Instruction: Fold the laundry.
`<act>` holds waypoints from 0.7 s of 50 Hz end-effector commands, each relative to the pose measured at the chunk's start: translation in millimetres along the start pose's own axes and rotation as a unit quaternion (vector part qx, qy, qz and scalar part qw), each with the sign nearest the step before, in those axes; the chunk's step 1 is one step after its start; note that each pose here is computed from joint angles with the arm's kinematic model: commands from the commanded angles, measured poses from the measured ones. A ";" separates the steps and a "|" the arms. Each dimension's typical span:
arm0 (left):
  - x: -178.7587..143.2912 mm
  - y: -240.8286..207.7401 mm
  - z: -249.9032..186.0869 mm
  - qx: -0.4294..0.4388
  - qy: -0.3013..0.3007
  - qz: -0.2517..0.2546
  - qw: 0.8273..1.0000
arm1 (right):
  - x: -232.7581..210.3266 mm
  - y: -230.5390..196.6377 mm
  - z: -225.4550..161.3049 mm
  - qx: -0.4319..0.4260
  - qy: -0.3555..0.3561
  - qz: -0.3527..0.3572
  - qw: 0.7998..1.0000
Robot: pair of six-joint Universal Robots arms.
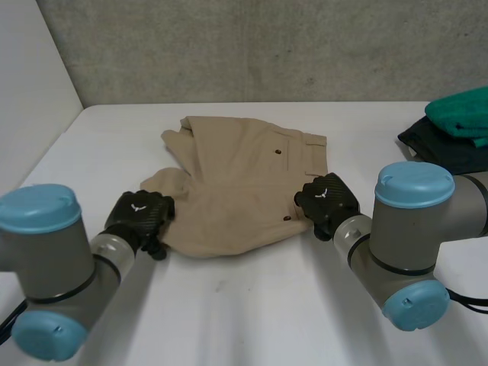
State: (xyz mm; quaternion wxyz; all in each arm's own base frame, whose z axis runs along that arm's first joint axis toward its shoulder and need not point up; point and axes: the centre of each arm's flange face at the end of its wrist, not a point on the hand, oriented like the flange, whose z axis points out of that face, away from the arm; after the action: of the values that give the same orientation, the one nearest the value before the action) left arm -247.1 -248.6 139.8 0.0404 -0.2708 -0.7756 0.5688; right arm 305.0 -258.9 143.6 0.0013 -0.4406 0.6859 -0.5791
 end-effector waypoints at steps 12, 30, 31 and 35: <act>-29.9 -109.5 -38.8 0.157 -0.046 0.006 0.986 | 43.9 -76.5 -37.6 0.079 0.045 -0.030 0.995; -101.0 -324.5 -134.4 0.504 -0.130 0.012 0.854 | 180.8 -256.5 -110.5 0.378 0.232 0.030 0.896; -101.3 -323.7 -125.2 0.496 -0.127 0.012 0.859 | 177.1 -255.1 -105.0 0.375 0.226 0.031 0.898; -101.8 -310.2 -71.0 0.452 -0.113 0.015 0.885 | 158.1 -236.7 -72.8 0.341 0.203 0.040 0.917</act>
State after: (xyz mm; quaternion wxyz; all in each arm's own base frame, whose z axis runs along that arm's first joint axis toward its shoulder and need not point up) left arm -230.9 -240.7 507.6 0.0628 -0.1456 -0.3715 0.9148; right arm 289.8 -262.3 478.3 0.0263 -0.2374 0.4077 -0.8813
